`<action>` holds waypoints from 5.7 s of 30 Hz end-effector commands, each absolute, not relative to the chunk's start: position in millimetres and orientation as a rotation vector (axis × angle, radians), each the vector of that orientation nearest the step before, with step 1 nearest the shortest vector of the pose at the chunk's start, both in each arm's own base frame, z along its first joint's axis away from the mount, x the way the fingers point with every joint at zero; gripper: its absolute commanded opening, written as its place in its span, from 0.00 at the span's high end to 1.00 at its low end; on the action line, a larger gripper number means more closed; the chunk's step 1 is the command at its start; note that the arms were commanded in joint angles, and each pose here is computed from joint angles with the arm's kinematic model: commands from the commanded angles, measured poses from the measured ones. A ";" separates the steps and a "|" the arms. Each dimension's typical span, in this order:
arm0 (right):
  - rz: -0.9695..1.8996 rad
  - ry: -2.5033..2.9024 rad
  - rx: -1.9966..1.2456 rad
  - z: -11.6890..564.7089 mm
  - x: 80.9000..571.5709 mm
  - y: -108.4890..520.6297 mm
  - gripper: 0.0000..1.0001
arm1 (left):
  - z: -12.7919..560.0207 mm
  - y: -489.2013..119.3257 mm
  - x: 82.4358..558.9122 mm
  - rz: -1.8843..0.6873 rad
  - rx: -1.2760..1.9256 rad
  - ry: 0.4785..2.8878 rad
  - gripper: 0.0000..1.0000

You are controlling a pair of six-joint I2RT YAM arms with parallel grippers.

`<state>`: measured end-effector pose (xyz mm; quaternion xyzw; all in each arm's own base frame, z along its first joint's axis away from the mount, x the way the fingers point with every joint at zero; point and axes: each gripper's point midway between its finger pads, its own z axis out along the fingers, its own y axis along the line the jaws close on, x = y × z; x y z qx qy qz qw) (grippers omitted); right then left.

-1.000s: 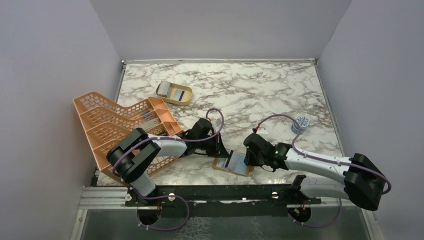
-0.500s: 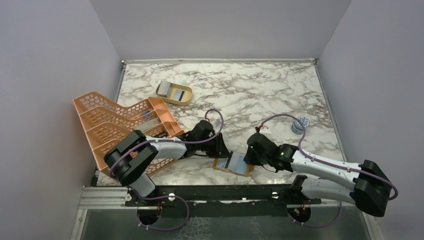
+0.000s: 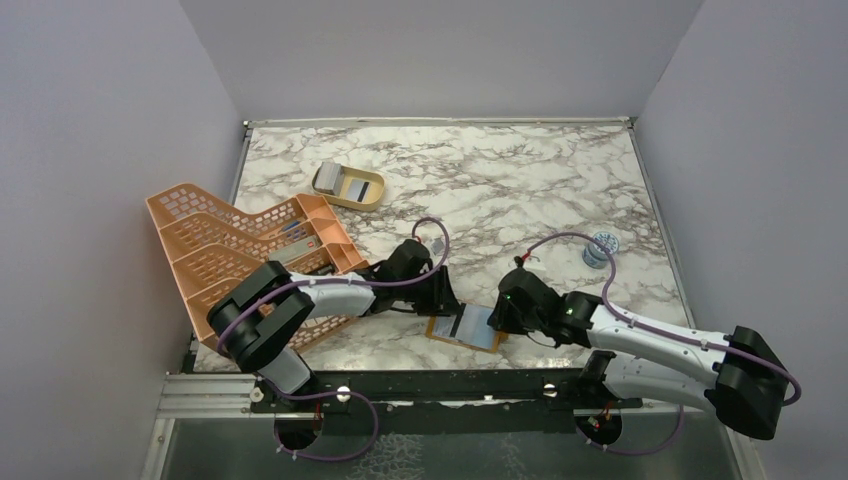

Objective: Put the credit cards into the card holder
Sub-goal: Insert the credit card into the card holder, then turn over the card slot in the card holder.

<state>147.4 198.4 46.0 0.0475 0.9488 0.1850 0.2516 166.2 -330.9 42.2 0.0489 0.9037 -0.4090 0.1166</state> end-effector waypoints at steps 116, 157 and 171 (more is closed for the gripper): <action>1.241 2.313 -0.147 114.8 167.1 338.3 0.60 | 82.2 -264.5 217.5 -0.833 0.039 2.591 0.56; 0.949 2.424 0.000 88.3 177.5 300.6 0.55 | 76.2 -268.0 206.5 -0.922 0.116 2.619 0.64; 0.757 2.479 0.049 62.5 171.7 262.4 0.57 | 73.2 -270.0 205.1 -0.833 0.213 2.632 0.47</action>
